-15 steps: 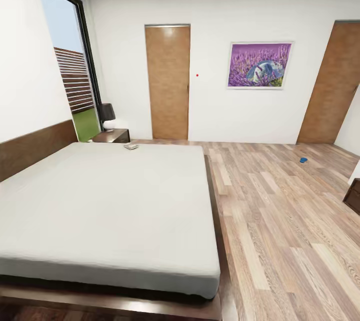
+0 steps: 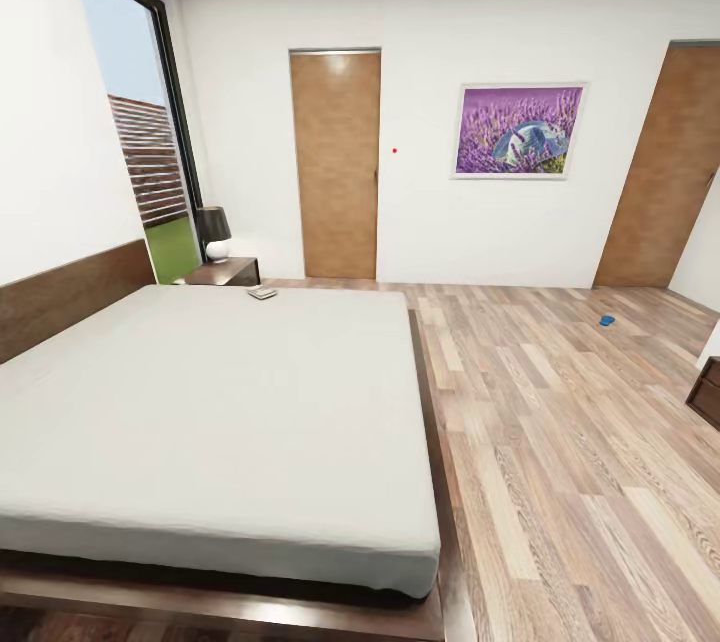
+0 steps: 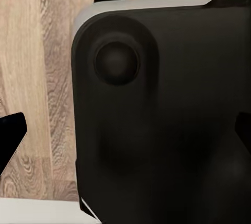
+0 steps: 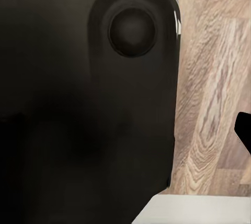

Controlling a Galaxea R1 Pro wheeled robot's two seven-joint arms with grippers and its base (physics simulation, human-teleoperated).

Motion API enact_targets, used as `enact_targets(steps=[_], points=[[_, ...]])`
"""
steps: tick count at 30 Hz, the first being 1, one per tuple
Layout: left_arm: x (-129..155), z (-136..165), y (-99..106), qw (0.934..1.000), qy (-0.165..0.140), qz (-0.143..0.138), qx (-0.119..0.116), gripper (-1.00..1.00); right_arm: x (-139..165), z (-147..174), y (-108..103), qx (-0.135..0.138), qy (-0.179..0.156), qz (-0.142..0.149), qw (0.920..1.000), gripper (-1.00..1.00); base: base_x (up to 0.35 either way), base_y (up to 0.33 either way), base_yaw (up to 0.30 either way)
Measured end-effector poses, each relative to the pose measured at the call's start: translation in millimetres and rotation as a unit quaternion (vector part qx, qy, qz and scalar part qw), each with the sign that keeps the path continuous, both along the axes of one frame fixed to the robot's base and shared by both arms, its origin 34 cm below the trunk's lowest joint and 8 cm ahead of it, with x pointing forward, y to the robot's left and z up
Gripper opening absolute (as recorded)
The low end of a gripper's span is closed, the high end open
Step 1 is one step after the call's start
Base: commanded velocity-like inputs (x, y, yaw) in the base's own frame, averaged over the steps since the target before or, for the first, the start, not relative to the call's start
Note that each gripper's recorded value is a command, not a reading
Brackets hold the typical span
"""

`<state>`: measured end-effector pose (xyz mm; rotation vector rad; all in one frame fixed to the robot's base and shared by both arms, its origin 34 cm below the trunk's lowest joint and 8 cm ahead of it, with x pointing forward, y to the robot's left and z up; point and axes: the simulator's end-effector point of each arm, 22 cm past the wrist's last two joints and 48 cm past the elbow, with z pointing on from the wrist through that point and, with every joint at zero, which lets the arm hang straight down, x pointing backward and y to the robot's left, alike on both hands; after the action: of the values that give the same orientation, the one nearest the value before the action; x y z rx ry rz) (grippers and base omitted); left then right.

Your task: In the bedroom, move the book from the bed onto either nightstand, and place the two sandals side by side next to the bed.

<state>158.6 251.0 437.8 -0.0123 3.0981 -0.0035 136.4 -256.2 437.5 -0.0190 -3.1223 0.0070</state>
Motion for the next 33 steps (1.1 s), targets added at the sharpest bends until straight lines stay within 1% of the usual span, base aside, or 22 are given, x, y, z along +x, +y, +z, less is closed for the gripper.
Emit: enact_targets(steps=[9, 11, 15, 18, 30, 31, 32, 33], points=[[25.4, 1.4, 0.5, 0.9997, -0.025, 0.001, 0.001, 1.00, 26.6, 0.2, -4.4, -0.004, -0.030, -0.002, 0.9995, 1.00, 0.000, 0.000, 0.000], [30.7, 1.8, -0.9, 0.9995, -0.030, 0.001, 0.001, 1.00, 32.5, 0.5, -5.2, -0.005, -0.037, -0.003, 0.9993, 1.00, 0.000, 0.000, 0.000], [41.8, 3.1, -12.0, 0.9991, -0.042, 0.002, -0.007, 1.00, 43.6, 1.2, -7.2, -0.007, -0.049, -0.005, 0.9987, 1.00, 0.000, 0.000, 0.000], [50.2, 4.3, -16.6, 0.9986, -0.051, 0.002, -0.010, 1.00, 51.7, 1.9, -8.2, -0.008, -0.058, -0.008, 0.9983, 1.00, 0.000, 0.000, 0.000], [83.6, 10.1, -19.0, 0.9960, -0.089, 0.004, -0.012, 1.00, 84.0, 5.8, -9.2, -0.006, -0.092, -0.010, 0.9957, 1.00, 0.000, 0.000, 0.000], [116.0, 18.1, -18.6, 0.9923, -0.123, 0.004, -0.012, 1.00, 116.5, 12.1, -10.1, -0.007, -0.126, -0.010, 0.9919, 1.00, 0.000, 0.000, 0.000], [182.6, 42.5, -17.6, 0.9803, -0.197, 0.005, -0.012, 1.00, 178.9, 30.9, -11.5, -0.008, -0.193, -0.009, 0.9811, 1.00, 0.000, 0.000, 0.000], [254.9, 82.7, -16.0, 0.9597, -0.281, 0.006, -0.011, 1.00, 178.6, 30.8, -11.3, -0.007, -0.193, -0.009, 0.9811, 1.00, 0.000, 0.000, 0.000]])
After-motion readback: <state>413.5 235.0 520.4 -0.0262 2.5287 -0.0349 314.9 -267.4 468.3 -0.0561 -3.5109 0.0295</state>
